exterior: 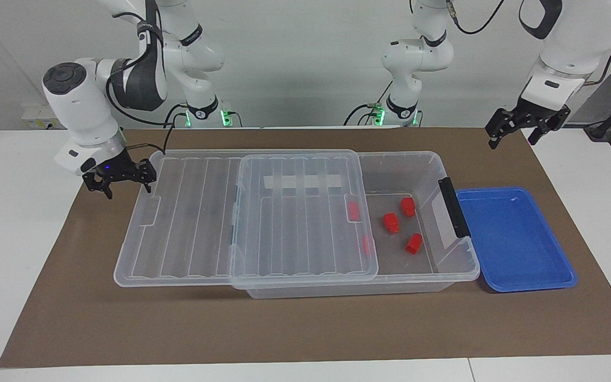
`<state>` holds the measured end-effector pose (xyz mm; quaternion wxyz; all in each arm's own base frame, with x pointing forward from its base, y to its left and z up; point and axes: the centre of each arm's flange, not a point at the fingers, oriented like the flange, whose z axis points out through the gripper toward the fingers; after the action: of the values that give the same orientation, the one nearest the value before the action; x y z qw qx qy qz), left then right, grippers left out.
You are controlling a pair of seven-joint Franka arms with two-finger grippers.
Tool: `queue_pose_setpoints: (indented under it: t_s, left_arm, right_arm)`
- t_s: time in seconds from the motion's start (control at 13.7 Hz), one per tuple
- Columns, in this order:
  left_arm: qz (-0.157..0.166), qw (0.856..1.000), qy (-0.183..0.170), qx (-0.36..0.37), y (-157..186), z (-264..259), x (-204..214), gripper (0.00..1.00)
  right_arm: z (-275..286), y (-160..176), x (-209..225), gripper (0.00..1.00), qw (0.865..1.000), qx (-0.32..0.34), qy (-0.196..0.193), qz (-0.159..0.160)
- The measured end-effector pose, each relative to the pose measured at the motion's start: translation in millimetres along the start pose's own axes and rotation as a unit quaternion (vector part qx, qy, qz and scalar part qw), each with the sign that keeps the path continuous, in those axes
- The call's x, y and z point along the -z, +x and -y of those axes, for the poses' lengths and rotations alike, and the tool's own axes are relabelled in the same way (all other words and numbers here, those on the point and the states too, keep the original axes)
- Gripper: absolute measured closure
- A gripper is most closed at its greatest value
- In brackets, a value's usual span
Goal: Place red block in blue tray from box
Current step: 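Reach the left gripper into the open box toward a red block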
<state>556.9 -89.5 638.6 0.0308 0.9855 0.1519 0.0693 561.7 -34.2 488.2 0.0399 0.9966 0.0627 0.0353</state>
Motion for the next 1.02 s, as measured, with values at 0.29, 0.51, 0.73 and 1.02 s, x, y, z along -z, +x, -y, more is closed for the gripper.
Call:
queue_pose_setpoints:
  t_s: [0.29,0.51,0.73,1.02]
  left_arm:
    - [-0.022,0.999,-0.030,0.018,-42.5,-45.7,-55.9,0.00]
    - [-0.008,1.000,0.005,-0.026,-78.1,-63.5,-101.2,0.00]
    - [0.005,0.998,0.027,-0.049,-81.0,-81.4,-148.0,0.00]
    - [0.002,0.999,0.028,-0.044,-57.5,-81.0,-207.8,0.00]
  right_arm:
    - [21.5,-3.0,21.9,0.00,0.998,-0.059,0.001,-0.005]
    - [29.6,-6.6,43.4,0.00,0.995,-0.094,0.013,0.003]
    - [43.1,-4.3,76.7,0.00,0.993,-0.120,0.015,0.004]
    - [52.2,-3.5,124.6,0.00,0.992,-0.124,0.015,0.006]
